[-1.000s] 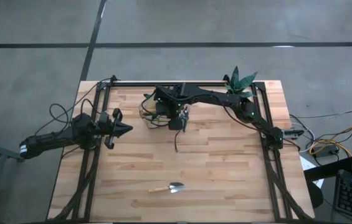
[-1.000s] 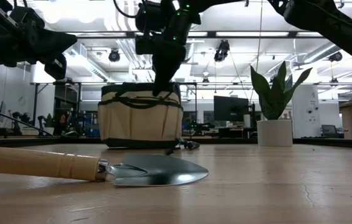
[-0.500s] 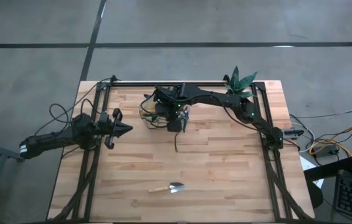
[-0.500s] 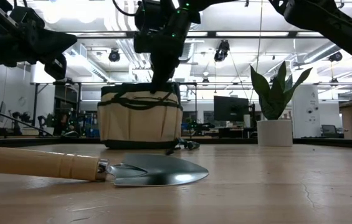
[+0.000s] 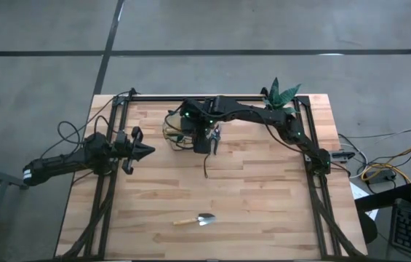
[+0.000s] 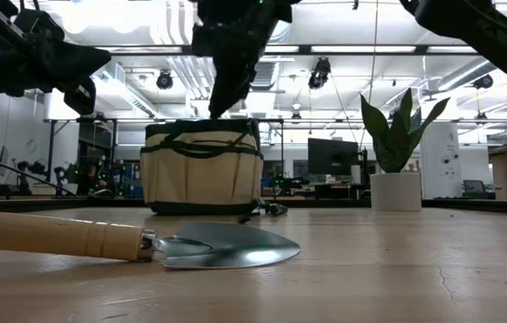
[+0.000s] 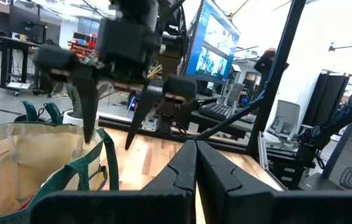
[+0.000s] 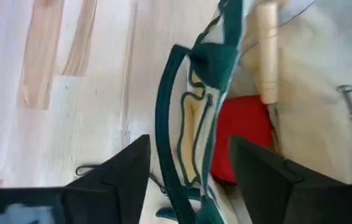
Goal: Pick & Place Garden tools in Gardening bag
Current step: Put the shear scissor into the gardening bag
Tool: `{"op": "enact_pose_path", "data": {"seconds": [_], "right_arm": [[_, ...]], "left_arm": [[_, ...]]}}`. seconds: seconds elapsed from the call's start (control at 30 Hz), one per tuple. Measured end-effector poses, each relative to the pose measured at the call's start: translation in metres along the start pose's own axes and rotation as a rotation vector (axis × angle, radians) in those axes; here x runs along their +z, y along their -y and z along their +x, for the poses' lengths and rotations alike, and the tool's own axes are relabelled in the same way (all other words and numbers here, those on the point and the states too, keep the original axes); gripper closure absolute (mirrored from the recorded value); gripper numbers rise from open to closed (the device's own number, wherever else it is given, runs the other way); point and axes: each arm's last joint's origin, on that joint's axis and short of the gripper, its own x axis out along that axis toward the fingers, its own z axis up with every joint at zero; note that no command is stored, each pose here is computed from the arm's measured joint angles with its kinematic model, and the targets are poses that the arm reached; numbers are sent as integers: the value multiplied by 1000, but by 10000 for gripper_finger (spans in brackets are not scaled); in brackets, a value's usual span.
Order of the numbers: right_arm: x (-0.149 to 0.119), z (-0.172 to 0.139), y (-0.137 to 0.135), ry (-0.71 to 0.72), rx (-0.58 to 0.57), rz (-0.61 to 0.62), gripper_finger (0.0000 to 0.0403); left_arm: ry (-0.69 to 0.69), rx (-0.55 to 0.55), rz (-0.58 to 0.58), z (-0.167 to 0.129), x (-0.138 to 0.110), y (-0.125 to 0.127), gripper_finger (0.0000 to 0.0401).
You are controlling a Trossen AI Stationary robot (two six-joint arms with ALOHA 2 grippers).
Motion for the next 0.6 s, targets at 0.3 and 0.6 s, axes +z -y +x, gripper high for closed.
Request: {"op": "enact_pose_path", "data": {"seconds": [0.3, 0.6], "right_arm": [[4, -36, -6, 78, -17, 7, 163], [-5, -66, -21, 33, 21, 25, 157]], "left_arm": [[-3, 1, -1, 0, 0, 0, 391], [-2, 1, -1, 0, 0, 0, 391]]}}
